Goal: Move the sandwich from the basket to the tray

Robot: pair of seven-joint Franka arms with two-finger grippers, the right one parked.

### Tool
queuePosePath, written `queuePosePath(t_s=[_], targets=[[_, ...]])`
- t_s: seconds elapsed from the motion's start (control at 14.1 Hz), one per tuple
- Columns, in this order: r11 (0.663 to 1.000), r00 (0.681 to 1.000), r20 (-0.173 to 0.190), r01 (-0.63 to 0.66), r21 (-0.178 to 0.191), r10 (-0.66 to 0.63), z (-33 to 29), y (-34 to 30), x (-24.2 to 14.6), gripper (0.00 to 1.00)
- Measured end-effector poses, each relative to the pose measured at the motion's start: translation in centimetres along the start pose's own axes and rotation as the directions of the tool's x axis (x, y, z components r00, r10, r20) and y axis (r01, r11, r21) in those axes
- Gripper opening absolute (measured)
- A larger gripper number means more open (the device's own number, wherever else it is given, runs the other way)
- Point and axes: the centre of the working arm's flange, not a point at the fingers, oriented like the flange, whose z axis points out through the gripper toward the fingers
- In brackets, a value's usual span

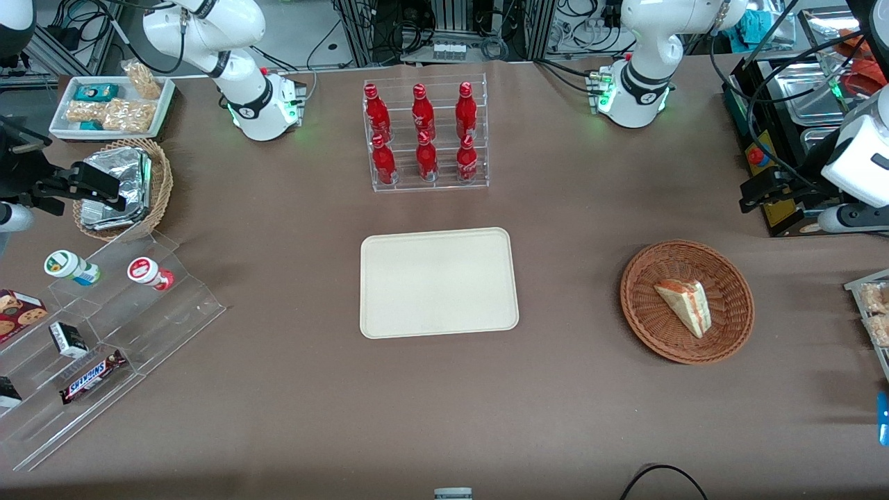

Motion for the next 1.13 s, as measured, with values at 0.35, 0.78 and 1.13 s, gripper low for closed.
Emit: queuePosePath(t_s=[0.35, 0.78, 1.13], targets=[[1.000, 1.000, -0.001, 0.000, 0.000, 0.000, 0.0, 0.0, 0.0, 1.00], [1.000, 1.000, 0.004, 0.000, 0.000, 0.000, 0.2, 0.0, 0.2, 1.00], [1.000, 0.999, 0.042, 0.001, 0.003, -0.001, 2.2, 0.0, 0.9, 1.00]])
